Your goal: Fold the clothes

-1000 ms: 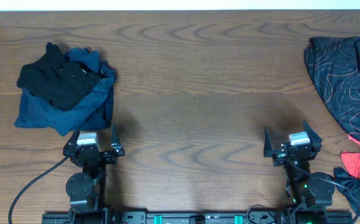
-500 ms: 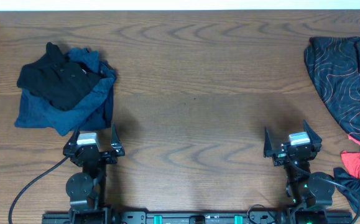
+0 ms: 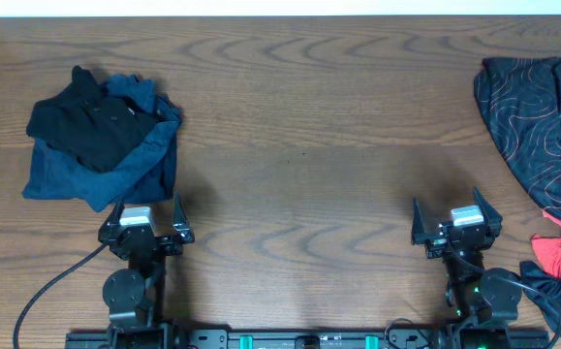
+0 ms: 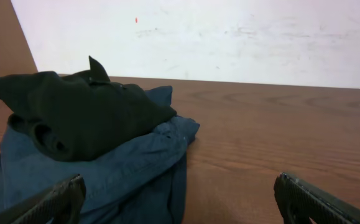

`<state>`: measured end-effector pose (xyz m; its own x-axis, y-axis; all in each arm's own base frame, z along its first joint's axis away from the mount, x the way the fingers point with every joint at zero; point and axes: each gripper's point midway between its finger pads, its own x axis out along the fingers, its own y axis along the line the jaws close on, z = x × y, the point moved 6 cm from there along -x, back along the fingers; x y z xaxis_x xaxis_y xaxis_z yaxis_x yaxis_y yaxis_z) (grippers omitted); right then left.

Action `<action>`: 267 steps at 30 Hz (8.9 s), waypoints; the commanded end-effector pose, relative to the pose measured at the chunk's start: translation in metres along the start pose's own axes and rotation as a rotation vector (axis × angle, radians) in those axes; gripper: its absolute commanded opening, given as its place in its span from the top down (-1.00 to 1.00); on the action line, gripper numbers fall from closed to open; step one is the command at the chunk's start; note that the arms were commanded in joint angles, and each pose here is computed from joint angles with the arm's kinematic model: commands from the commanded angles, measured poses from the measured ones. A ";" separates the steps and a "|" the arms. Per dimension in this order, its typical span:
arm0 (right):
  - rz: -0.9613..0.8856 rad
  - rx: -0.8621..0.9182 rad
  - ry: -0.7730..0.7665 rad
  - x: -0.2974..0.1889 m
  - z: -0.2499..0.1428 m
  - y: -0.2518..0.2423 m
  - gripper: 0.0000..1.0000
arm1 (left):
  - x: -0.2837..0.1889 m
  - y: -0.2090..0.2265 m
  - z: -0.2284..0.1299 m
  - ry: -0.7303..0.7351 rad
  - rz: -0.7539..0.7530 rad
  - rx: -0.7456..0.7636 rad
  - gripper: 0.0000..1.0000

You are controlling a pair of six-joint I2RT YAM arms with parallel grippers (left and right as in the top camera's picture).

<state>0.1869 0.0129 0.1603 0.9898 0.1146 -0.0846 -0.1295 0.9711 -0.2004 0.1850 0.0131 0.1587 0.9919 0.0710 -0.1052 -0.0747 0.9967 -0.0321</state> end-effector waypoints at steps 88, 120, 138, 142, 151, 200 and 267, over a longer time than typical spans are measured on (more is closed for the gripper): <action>-1.476 1.049 1.039 -0.096 -0.117 -0.169 -0.31 | 0.033 -0.007 0.107 0.773 0.052 -0.119 -0.99; -0.631 1.007 0.941 -0.003 -0.057 -0.153 0.98 | 0.033 -0.007 0.107 0.773 0.052 -0.119 -0.99; 0.307 0.409 0.892 0.103 0.034 0.083 0.97 | 0.033 -0.007 0.107 0.773 0.052 -0.120 -0.99; 0.428 0.363 0.723 0.132 0.048 0.129 0.97 | 0.033 -0.007 0.107 0.773 0.052 -0.120 -0.99; 0.270 0.304 0.620 0.162 0.045 0.128 -0.50 | 0.033 -0.007 0.107 0.773 0.051 -0.120 -0.96; -0.471 0.518 0.857 0.043 0.055 -0.100 -0.99 | 0.089 -0.361 -0.099 1.055 -0.787 -0.358 -0.70; 0.268 0.274 1.256 0.103 -0.061 0.055 -0.98 | 0.123 -0.293 -0.064 1.146 -0.752 -0.209 -0.96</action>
<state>0.2800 0.0665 0.0931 0.2152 0.2425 -0.9460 -0.1312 0.9671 0.2181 0.3305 -0.2629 0.0972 0.2455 -0.5838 -0.7739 0.3256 0.8016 -0.5014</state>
